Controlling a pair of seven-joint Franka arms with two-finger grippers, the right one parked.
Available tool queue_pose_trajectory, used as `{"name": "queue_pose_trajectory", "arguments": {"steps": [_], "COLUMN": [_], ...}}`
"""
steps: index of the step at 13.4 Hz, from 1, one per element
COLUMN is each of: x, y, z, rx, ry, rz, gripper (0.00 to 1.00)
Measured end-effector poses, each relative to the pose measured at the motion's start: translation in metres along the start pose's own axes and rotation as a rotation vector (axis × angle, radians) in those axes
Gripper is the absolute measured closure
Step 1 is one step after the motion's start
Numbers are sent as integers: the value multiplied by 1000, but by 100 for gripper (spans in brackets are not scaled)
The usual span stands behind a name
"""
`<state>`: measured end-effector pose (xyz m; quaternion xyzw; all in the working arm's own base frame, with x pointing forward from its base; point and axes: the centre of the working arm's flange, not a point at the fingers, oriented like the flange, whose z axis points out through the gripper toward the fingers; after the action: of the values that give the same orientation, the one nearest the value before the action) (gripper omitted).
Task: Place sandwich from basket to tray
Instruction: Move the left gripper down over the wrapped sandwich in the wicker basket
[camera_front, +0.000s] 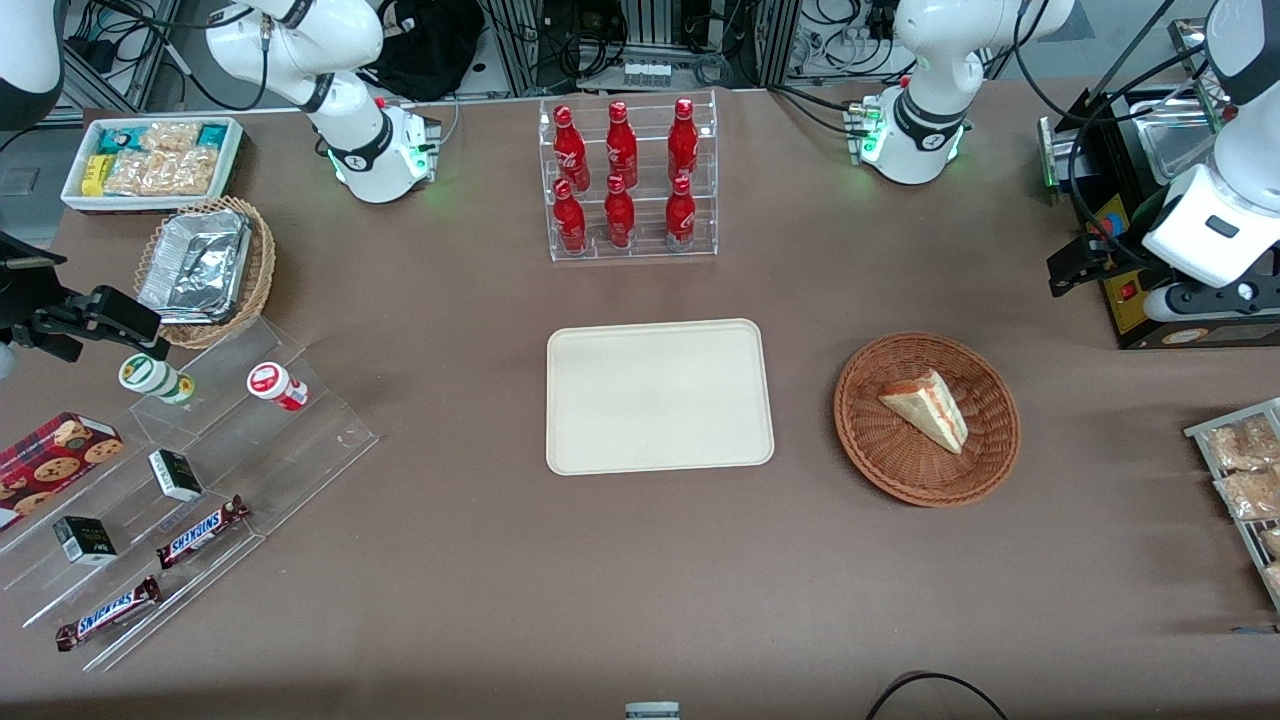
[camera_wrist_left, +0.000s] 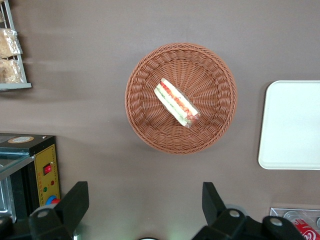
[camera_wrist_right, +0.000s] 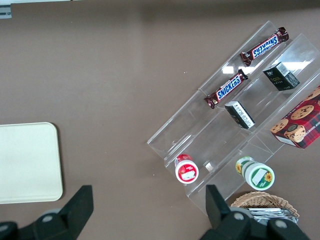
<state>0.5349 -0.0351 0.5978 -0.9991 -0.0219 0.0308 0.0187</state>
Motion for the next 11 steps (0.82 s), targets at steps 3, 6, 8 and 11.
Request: {"name": "queue_pose_trajectory", "arguments": {"steps": [3, 6, 8, 11], "x": [0, 4, 18, 40], "y": [0, 0, 2, 24], "z": [-1, 8, 41, 123], "rx": [-4, -5, -10, -30], "ry": [2, -16, -37, 7], "rz": [1, -1, -6, -51], "gripper": [0, 0, 0, 0]}}
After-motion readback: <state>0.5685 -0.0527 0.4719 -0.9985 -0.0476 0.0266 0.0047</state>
